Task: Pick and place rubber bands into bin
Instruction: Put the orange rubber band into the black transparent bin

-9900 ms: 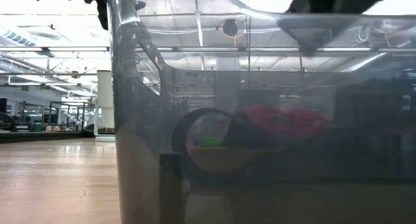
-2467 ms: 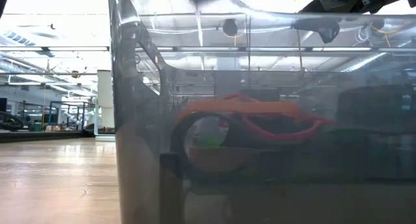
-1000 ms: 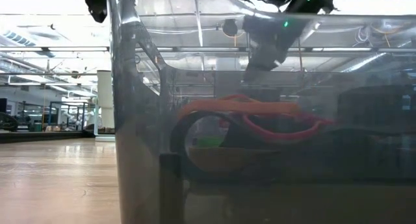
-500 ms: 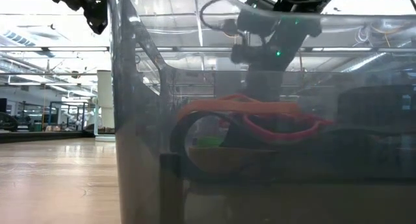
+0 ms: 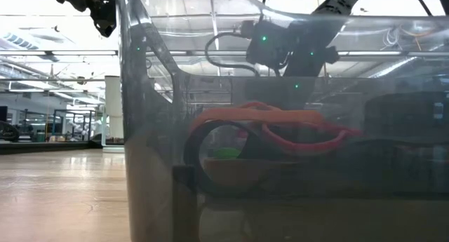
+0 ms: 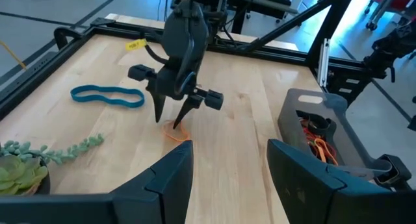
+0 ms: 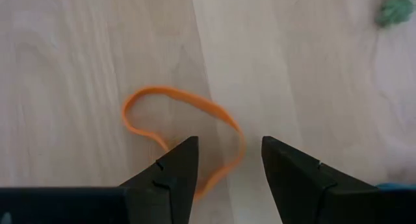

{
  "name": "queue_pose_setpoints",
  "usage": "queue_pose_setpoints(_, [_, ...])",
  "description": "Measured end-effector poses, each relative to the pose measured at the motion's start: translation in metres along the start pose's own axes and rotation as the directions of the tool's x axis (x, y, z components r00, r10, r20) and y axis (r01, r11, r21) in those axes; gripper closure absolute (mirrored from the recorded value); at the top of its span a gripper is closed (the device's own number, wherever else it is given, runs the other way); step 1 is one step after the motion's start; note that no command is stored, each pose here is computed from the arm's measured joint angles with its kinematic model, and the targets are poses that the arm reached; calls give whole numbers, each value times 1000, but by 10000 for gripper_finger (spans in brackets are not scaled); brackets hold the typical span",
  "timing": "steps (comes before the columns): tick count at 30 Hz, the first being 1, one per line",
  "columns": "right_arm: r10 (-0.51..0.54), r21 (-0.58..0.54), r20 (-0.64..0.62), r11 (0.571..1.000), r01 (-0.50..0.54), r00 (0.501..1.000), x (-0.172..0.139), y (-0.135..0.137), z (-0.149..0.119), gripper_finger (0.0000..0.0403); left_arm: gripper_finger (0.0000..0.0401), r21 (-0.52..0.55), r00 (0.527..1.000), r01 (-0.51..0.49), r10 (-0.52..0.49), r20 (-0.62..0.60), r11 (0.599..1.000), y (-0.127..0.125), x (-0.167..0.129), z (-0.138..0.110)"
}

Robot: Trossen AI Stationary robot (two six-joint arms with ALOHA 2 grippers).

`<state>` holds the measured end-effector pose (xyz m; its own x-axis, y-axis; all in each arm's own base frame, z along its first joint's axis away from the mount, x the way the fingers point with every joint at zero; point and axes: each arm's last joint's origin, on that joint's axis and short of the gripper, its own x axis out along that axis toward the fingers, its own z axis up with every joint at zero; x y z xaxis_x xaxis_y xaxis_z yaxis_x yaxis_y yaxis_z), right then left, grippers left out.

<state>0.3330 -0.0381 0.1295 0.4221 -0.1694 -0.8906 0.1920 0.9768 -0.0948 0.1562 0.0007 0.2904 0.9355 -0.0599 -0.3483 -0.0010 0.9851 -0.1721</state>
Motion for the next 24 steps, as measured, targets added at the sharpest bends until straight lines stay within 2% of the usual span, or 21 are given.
queue_pose_setpoints(4, [1,12,-12,1000,-1,1000,2,-2,-1,245,198,0,1000,0,0,0,1000,0,0,0])
queue_pose_setpoints(7, [5,33,-14,999,-5,1000,2,-4,-1,265,199,0,1000,0,0,0,1000,0,0,0])
queue_pose_setpoints(17, [-14,48,-17,999,15,1000,3,-8,-1,393,199,3,1000,-1,1,0,1000,0,0,0])
queue_pose_setpoints(24, [-18,110,-9,994,19,1000,-4,-9,-1,400,198,2,1000,-9,9,1,1000,0,0,0])
